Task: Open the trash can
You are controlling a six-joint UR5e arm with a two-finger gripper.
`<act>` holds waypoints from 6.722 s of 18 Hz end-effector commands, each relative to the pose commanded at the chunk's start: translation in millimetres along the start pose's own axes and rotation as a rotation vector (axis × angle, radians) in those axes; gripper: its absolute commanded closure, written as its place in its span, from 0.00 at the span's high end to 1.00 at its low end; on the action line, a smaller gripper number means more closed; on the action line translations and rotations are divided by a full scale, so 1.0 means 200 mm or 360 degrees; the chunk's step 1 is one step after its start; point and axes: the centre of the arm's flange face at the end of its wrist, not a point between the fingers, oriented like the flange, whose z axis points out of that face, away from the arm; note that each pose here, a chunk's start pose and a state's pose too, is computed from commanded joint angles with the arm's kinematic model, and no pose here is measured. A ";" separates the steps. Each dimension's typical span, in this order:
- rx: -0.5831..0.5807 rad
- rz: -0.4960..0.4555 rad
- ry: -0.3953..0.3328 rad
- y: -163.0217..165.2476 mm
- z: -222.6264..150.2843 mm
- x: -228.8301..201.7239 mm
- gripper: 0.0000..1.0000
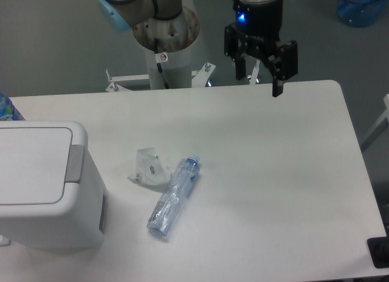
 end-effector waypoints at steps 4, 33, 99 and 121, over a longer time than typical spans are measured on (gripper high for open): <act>-0.0001 0.0004 -0.0009 -0.01 -0.01 -0.01 1.00; 0.0542 -0.1067 0.0034 -0.42 0.10 -0.01 1.00; 0.0604 -0.1051 0.0356 -1.20 0.48 0.40 1.00; 0.0703 -0.0964 0.0196 -1.24 0.27 0.23 1.00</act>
